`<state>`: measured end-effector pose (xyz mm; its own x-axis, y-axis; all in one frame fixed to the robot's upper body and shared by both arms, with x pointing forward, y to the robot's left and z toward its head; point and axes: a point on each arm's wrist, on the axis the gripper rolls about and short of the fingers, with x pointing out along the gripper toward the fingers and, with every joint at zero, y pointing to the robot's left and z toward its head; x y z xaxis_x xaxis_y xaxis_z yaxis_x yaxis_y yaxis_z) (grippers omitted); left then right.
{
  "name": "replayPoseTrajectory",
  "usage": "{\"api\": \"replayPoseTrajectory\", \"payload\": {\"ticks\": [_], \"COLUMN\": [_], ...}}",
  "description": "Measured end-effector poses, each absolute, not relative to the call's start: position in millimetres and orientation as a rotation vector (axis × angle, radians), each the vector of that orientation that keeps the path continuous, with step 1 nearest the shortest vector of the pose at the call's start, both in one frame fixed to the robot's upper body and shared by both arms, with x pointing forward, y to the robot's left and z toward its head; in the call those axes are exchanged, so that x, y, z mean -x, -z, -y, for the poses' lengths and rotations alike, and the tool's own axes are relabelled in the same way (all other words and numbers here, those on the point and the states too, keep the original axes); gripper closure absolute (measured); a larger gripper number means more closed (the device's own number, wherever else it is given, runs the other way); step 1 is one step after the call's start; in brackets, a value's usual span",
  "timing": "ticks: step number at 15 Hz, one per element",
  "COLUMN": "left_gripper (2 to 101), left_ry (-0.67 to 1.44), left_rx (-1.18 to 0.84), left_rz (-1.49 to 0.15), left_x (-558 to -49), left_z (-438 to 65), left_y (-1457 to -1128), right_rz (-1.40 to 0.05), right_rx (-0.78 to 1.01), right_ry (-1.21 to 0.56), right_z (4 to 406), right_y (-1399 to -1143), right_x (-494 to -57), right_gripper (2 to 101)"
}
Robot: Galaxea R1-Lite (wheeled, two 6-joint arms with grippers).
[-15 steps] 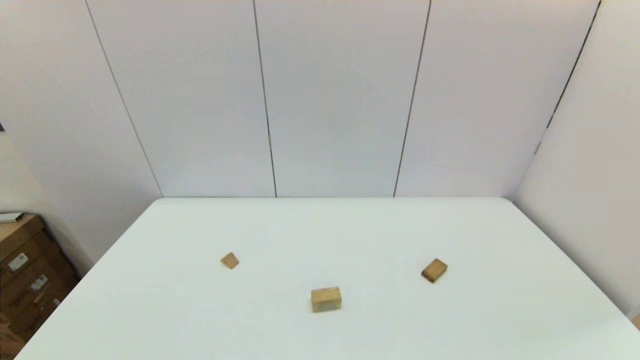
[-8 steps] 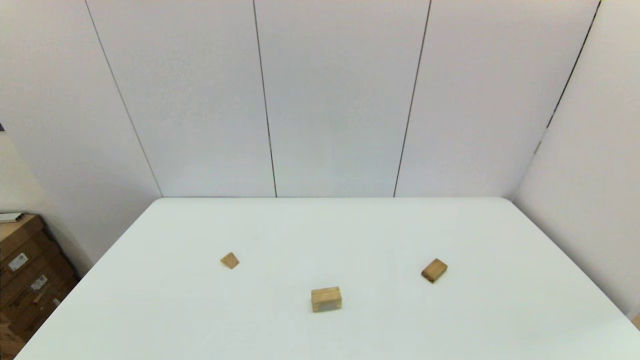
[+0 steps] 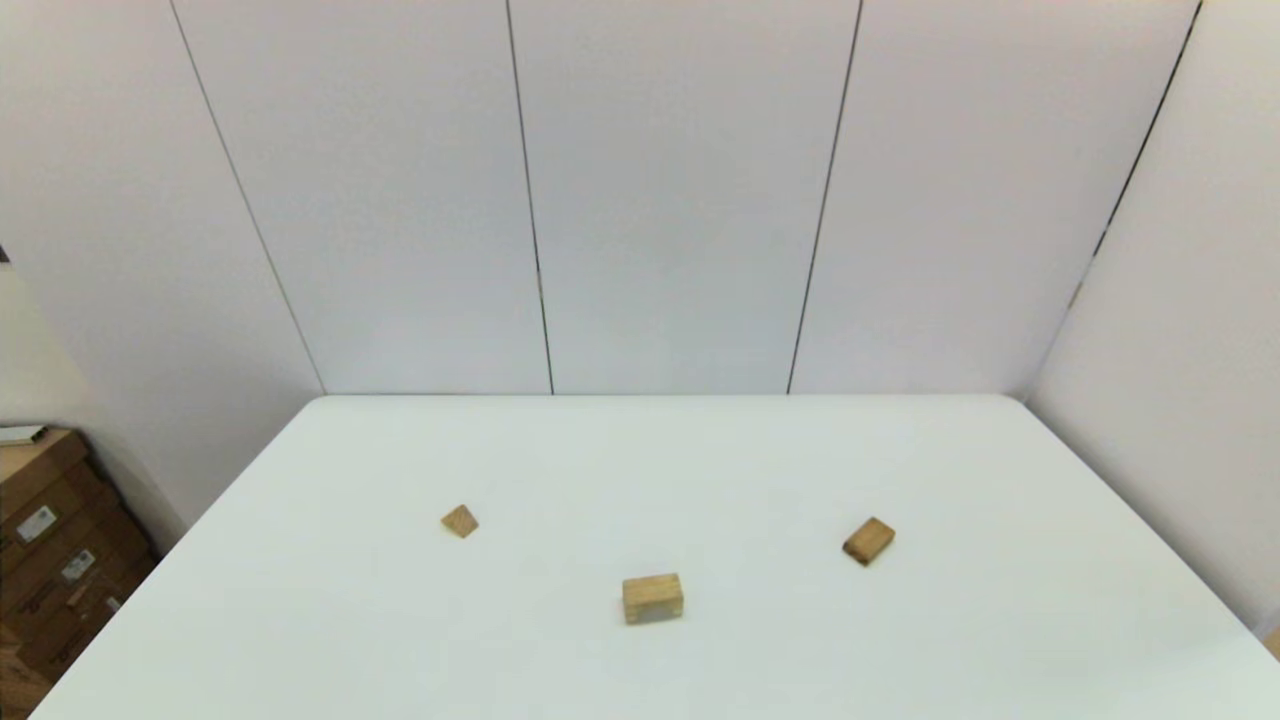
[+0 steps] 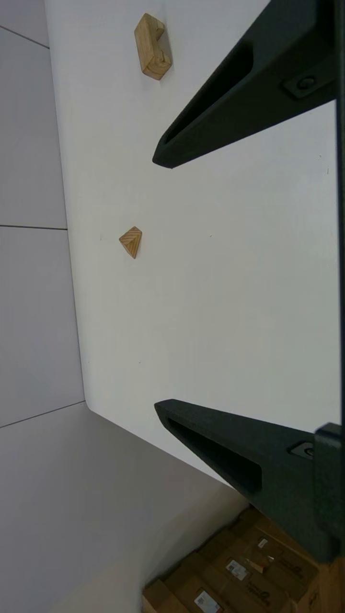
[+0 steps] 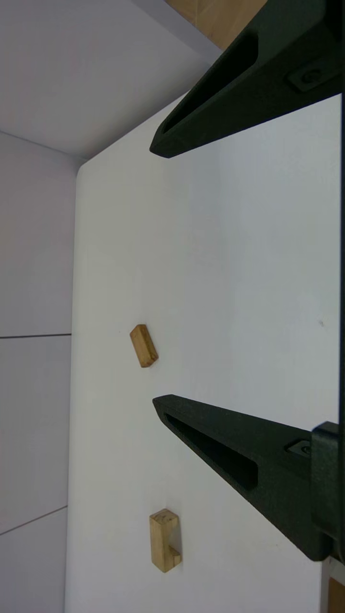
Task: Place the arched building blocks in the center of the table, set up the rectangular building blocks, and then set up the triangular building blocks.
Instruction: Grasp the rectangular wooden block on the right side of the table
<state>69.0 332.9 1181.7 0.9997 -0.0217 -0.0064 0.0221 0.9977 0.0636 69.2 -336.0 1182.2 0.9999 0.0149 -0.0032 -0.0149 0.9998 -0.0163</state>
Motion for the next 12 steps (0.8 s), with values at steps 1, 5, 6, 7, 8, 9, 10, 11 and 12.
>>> {"api": "replayPoseTrajectory", "payload": {"ticks": [1, 5, 6, 7, 8, 9, 10, 11, 12], "left_gripper": [5.4, 5.4, 5.4, 5.4, 5.4, 5.4, 5.4, 5.4, 5.4], "left_ry": [0.022, 0.022, 0.022, 0.021, 0.022, 0.021, 0.022, 0.022, 0.021], "left_rx": [-0.064, -0.064, -0.064, -0.064, -0.064, -0.064, -0.064, -0.064, -0.064], "left_rz": [-0.005, -0.006, -0.005, -0.006, -0.006, -0.006, -0.006, -0.006, -0.006], "left_x": [-69.0, -69.0, -69.0, -69.0, -69.0, -69.0, -69.0, -69.0, -69.0], "left_z": [-332.9, -332.9, -332.9, -332.9, -332.9, -332.9, -332.9, -332.9, -332.9], "left_y": [-1181.7, -1181.7, -1181.7, -1181.7, -1181.7, -1181.7, -1181.7, -1181.7, -1181.7], "right_rz": [-0.003, -0.003, -0.003, -0.003, -0.003, -0.003, -0.003, -0.003, -0.003], "right_rx": [0.016, 0.016, 0.016, 0.016, 0.017, 0.017, 0.016, 0.016, 0.016], "right_ry": [-0.015, -0.014, -0.015, -0.015, -0.015, -0.015, -0.014, -0.015, -0.014], "right_z": [336.0, 336.0, 336.0, 336.0, 336.0, 336.0, 336.0, 336.0, 336.0], "right_y": [-1182.2, -1182.2, -1182.2, -1182.2, -1182.2, -1182.2, -1182.2, -1182.2, -1182.2], "right_x": [-69.2, -69.2, -69.2, -69.2, -69.2, -69.2, -69.2, -69.2, -69.2], "right_gripper": [4.3, 4.3, 4.3, 4.3, 4.3, 4.3, 4.3, 4.3, 4.3]}}
